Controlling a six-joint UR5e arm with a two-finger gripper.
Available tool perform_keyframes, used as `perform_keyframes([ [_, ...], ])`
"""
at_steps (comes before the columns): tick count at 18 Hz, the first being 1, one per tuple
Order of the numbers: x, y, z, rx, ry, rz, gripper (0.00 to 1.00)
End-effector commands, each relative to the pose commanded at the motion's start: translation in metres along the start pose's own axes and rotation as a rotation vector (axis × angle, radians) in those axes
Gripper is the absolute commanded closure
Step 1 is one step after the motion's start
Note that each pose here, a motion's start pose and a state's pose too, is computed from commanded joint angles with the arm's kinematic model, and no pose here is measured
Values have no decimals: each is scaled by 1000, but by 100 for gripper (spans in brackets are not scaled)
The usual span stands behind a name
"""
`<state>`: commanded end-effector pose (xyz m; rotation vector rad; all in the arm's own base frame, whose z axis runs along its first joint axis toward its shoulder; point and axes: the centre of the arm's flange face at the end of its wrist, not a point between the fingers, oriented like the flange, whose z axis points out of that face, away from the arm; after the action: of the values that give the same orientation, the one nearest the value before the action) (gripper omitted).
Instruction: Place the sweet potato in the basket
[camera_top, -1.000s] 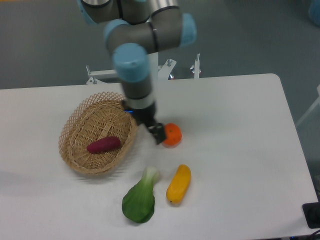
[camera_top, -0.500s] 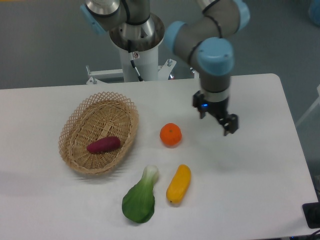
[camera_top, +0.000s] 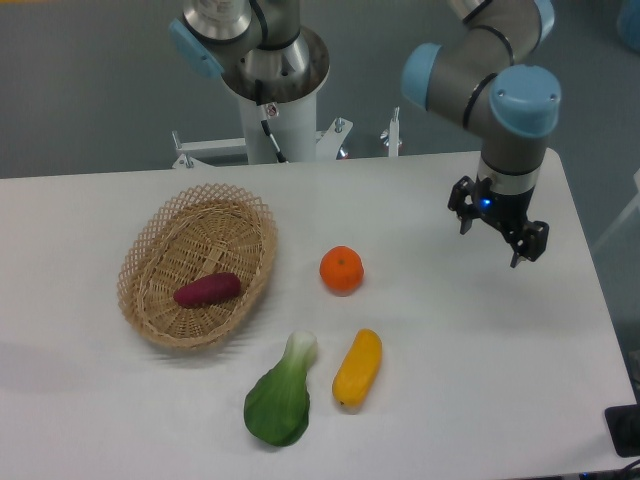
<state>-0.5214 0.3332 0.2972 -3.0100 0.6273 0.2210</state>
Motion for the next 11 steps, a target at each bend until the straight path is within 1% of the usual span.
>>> perform_keyframes([
  [11,0,-1,3,-1,5,1,0],
])
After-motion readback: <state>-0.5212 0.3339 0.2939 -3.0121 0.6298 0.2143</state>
